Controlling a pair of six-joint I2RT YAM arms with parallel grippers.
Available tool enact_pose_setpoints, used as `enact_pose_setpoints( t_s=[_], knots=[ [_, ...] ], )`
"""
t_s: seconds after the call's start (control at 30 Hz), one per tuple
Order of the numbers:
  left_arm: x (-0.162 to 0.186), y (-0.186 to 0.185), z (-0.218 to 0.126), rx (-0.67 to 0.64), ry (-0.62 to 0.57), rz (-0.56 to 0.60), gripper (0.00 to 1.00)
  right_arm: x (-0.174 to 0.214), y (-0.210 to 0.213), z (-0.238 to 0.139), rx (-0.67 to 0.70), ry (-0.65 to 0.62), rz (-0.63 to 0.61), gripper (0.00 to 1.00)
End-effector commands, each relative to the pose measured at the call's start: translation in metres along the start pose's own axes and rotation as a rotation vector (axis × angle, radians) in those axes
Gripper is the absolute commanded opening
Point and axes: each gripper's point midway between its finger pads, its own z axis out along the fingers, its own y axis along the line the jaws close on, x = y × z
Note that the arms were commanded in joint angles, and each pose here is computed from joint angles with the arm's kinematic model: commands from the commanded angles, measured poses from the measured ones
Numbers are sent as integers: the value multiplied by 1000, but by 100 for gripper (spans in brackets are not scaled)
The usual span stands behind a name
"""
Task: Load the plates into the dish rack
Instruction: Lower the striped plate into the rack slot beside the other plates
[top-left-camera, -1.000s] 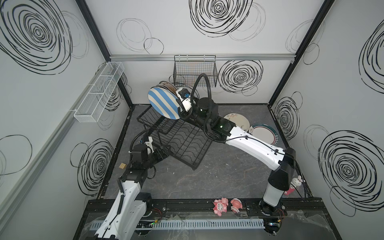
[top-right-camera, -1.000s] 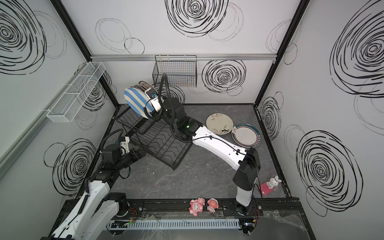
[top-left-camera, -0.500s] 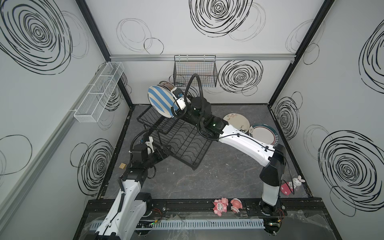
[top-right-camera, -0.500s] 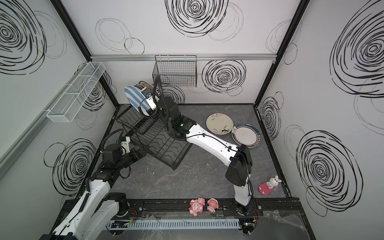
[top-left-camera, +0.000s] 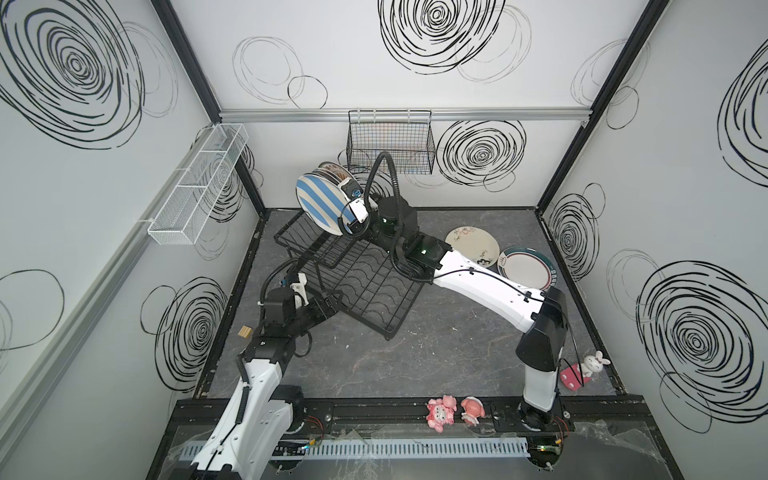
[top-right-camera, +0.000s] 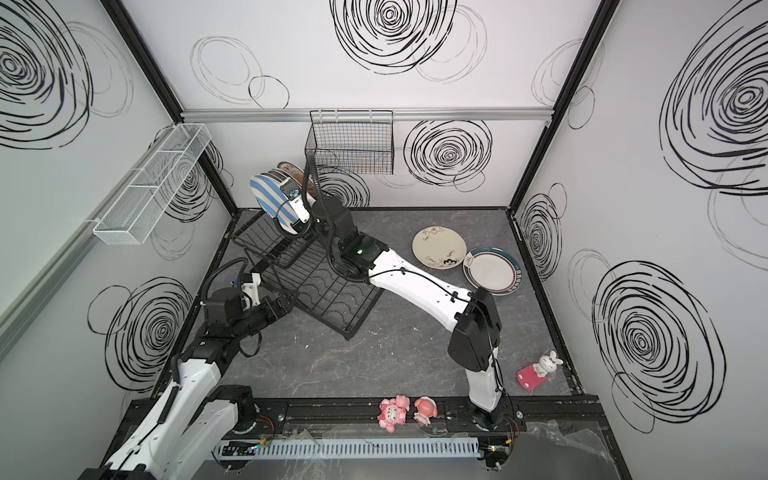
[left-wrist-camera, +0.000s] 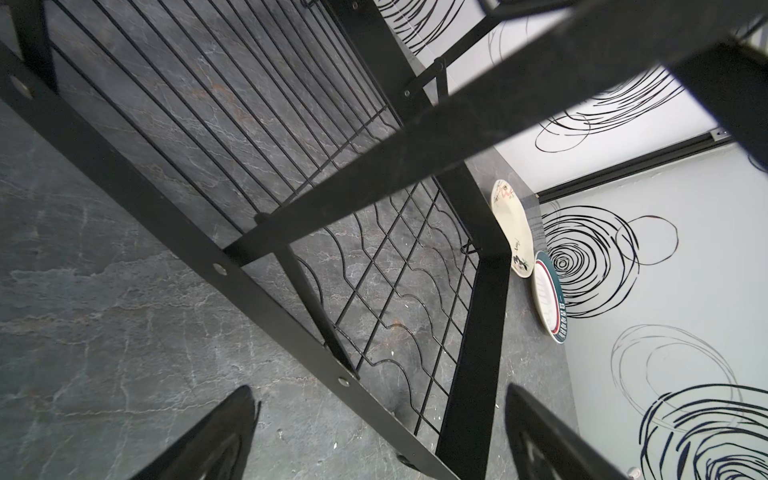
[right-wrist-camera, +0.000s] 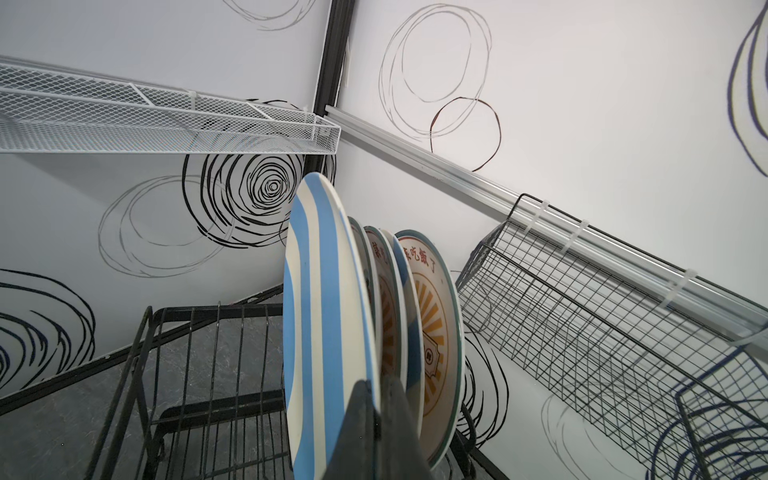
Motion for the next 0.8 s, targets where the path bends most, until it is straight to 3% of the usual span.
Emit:
enact_pose_setpoints(
  t_s=[0.0,0.77],
  knots=[
    [-8,-2,0,18,-31,24,96,-22,-3,2,24,-74,39,0],
    [-10,-1,-1,13,-31,18,96,3,5,32,49,-27,35,0]
  ],
)
